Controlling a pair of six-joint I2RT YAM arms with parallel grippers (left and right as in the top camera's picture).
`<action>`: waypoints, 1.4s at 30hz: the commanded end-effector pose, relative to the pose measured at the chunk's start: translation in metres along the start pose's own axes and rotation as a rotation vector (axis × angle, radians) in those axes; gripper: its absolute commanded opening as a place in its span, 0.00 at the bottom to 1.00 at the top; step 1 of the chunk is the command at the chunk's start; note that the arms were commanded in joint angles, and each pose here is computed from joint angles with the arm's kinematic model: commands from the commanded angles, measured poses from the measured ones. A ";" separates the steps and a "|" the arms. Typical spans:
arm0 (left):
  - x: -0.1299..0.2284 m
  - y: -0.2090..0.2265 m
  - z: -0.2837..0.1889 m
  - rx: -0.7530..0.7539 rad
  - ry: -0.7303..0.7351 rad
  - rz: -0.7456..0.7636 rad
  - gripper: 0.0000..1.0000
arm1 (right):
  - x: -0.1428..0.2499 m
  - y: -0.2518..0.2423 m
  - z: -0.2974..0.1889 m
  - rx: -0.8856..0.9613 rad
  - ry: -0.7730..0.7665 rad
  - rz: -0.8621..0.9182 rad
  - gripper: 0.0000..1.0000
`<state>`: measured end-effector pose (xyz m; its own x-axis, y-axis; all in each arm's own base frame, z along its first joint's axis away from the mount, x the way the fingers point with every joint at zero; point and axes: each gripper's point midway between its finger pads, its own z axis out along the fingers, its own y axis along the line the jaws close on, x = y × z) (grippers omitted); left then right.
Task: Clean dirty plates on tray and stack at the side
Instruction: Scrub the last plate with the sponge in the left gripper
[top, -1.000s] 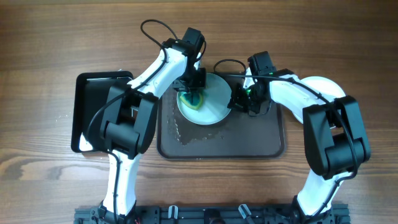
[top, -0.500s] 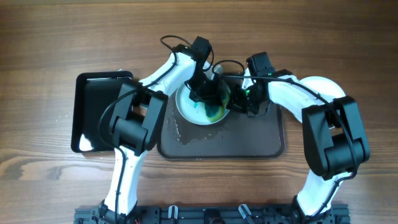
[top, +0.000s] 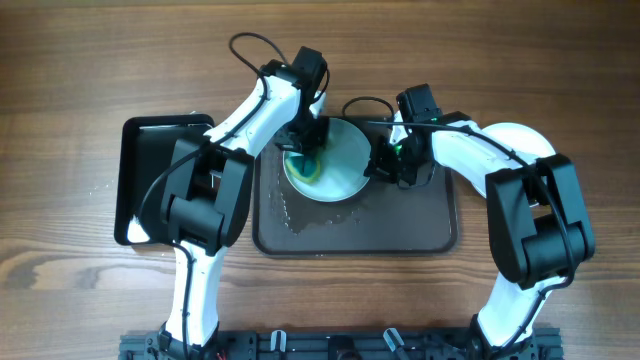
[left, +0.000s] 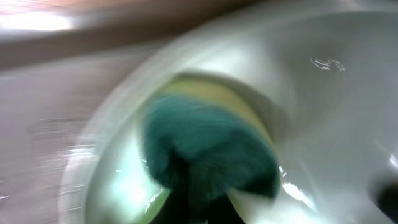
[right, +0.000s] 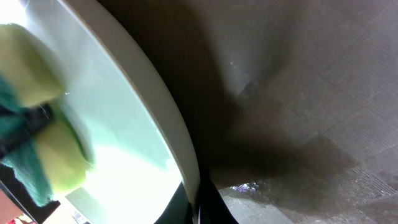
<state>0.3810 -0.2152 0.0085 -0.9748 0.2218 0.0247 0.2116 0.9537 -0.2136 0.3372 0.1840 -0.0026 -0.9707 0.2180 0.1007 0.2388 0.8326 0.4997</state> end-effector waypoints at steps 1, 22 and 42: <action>0.039 -0.073 0.018 0.401 0.144 0.252 0.04 | 0.011 -0.034 0.018 0.110 0.031 0.039 0.04; 0.026 -0.104 0.008 0.563 0.084 0.258 0.04 | 0.012 -0.034 0.018 0.111 0.032 0.038 0.04; 0.048 -0.058 0.033 0.152 0.182 0.124 0.04 | 0.011 -0.034 0.018 0.111 0.032 0.038 0.04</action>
<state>0.3805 -0.1904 0.0065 -0.9979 -0.0569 -0.0293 -0.0595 0.9938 0.0943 0.3344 0.1901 -0.0023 -0.9741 0.2032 0.0993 0.2253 0.8337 0.5042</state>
